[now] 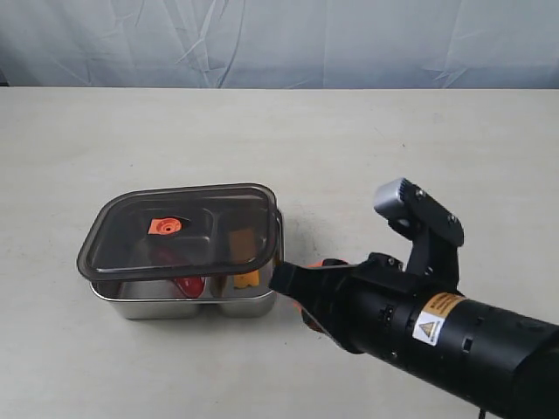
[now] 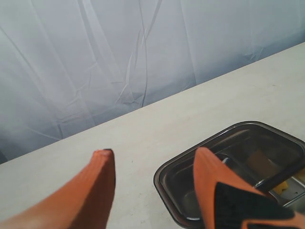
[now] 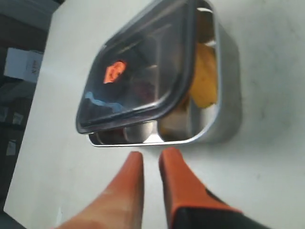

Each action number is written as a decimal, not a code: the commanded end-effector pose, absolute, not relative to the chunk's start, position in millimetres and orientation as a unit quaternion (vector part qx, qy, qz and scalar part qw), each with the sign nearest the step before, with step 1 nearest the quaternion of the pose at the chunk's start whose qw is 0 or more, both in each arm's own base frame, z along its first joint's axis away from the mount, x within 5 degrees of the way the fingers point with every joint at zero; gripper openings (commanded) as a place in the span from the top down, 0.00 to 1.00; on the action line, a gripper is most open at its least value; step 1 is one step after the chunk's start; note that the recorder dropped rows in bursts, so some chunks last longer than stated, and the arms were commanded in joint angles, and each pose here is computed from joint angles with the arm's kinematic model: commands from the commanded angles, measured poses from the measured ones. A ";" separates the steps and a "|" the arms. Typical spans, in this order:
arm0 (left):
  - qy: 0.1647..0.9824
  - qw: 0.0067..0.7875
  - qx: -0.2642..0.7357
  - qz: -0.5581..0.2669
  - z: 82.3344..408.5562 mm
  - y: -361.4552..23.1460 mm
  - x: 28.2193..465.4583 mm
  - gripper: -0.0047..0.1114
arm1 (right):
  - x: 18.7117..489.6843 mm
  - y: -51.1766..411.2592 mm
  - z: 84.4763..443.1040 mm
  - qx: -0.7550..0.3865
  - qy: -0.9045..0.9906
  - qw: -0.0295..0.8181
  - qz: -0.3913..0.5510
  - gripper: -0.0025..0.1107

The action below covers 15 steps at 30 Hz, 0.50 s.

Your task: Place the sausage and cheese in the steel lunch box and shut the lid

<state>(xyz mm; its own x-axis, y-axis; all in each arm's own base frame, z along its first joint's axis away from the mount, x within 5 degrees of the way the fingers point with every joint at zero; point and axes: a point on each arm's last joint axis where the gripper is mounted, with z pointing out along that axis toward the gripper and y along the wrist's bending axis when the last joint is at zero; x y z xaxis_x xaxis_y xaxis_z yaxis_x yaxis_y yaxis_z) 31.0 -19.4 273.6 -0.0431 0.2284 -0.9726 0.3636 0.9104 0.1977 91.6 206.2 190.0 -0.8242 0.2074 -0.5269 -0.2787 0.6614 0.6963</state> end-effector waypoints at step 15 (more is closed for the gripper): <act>0.711 0.671 0.202 -0.058 277.1 -19.3 29.7 0.54 | 116.1 208.4 223.3 -0.064 0.856 0.346 0.378 0.98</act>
